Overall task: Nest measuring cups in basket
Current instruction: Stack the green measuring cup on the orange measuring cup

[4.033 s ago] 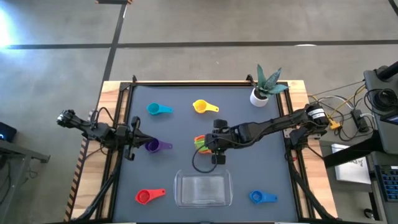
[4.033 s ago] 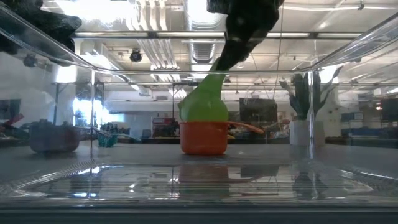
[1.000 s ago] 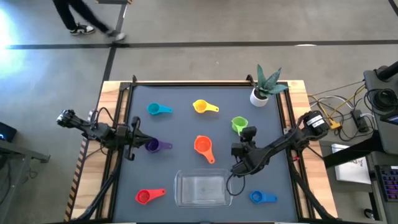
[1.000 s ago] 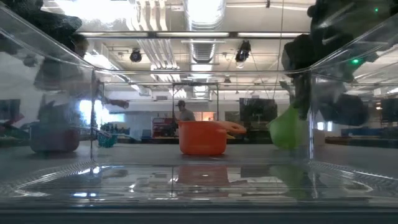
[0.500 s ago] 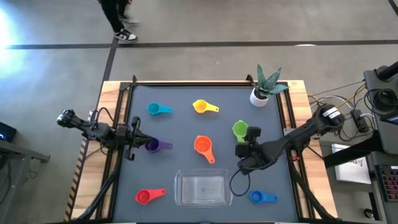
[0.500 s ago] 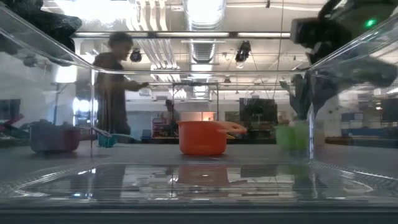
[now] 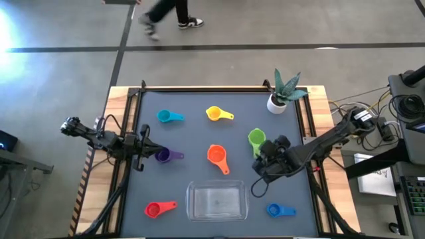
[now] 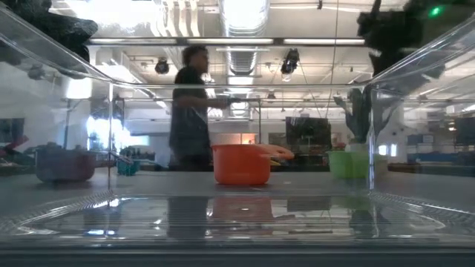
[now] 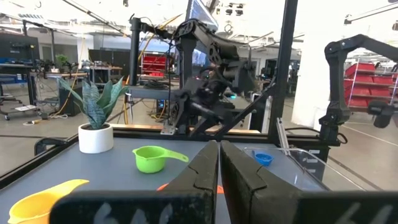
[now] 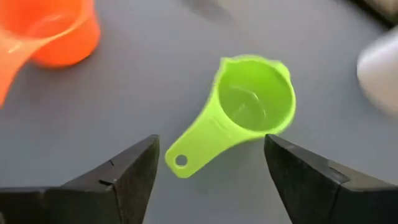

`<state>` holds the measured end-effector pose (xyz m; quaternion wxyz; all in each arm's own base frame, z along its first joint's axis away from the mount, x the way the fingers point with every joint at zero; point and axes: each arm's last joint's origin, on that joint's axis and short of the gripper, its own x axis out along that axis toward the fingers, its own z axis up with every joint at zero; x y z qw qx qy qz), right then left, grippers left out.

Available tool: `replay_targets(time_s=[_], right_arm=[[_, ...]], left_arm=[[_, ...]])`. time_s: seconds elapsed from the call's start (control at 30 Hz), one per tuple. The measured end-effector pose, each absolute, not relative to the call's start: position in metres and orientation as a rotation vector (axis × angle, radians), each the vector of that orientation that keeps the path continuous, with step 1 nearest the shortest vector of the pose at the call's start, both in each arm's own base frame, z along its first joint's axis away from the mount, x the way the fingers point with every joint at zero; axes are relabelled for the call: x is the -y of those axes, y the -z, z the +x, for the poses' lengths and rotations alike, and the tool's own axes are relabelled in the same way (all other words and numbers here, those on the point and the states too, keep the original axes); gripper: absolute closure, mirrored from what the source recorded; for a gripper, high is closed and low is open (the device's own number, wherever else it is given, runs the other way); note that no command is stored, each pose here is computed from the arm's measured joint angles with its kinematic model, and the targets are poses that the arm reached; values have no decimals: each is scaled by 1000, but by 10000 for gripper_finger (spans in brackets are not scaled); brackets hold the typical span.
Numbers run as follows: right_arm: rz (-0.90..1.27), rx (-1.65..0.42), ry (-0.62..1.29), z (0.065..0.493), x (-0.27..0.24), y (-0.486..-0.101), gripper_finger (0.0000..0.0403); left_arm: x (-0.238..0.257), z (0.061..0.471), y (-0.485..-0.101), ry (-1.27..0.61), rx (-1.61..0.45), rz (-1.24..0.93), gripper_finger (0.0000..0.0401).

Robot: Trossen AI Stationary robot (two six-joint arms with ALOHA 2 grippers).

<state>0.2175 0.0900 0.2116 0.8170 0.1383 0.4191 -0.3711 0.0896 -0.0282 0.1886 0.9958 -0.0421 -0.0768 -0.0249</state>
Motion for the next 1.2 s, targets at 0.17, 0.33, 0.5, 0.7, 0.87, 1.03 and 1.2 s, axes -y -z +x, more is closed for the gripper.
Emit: replay_targets(time_s=[0.17, 0.33, 0.5, 0.7, 0.87, 1.03, 1.2], right_arm=[[442, -838, 913, 214, -88, -189, 97], [486, -803, 898, 219, -90, -177, 56], [528, -776, 960, 223, -87, -169, 23], [576, -744, 1071, 230, -80, -155, 19], [560, -759, 1116, 235, -75, -145, 19], [554, -776, 1113, 235, -74, -146, 19], [564, -816, 1128, 228, -72, -152, 19]], left_arm=[[28, 90, -189, 50, 154, -84, 401], [28, 90, -188, 50, 152, -84, 401], [28, 90, -188, 50, 153, -83, 401], [28, 90, -189, 50, 152, -83, 401], [28, 90, -188, 50, 152, -83, 401], [28, 90, -189, 50, 152, -83, 401], [28, 90, -189, 50, 152, -83, 401]])
